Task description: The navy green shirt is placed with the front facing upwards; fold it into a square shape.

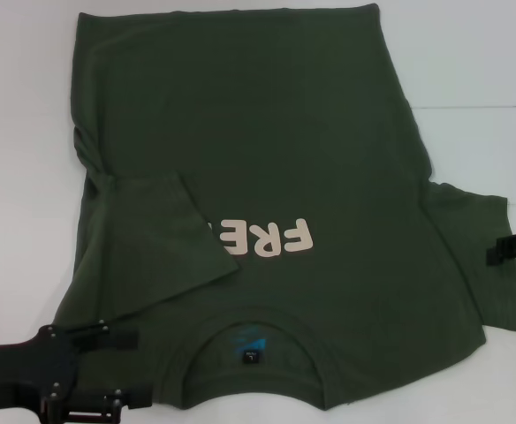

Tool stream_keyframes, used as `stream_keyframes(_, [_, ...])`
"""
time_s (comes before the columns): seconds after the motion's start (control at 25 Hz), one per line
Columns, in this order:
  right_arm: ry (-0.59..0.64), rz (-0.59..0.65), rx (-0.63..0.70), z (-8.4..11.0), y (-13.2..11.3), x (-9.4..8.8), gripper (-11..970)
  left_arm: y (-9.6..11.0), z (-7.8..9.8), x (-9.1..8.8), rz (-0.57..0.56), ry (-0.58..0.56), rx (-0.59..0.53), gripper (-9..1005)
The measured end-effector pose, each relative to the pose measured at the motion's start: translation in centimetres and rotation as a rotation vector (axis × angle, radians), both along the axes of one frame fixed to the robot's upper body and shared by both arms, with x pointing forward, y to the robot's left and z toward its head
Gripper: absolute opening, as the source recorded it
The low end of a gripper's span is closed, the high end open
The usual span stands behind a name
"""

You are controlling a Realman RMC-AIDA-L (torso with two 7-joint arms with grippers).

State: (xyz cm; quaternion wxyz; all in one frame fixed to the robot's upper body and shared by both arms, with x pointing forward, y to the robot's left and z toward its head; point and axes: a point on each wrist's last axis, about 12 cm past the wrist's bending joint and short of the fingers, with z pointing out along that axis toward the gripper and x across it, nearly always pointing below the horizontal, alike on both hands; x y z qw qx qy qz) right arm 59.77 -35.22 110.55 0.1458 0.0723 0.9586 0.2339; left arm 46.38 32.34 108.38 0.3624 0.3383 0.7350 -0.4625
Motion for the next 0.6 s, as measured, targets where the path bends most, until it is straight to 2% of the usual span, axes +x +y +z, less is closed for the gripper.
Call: stream_keyframes(0.6, [0.004, 0.003, 0.008, -0.43, 0.43, -0.18, 854, -0.08, 0.07, 0.16, -0.003, -0.004, 0.001, 921])
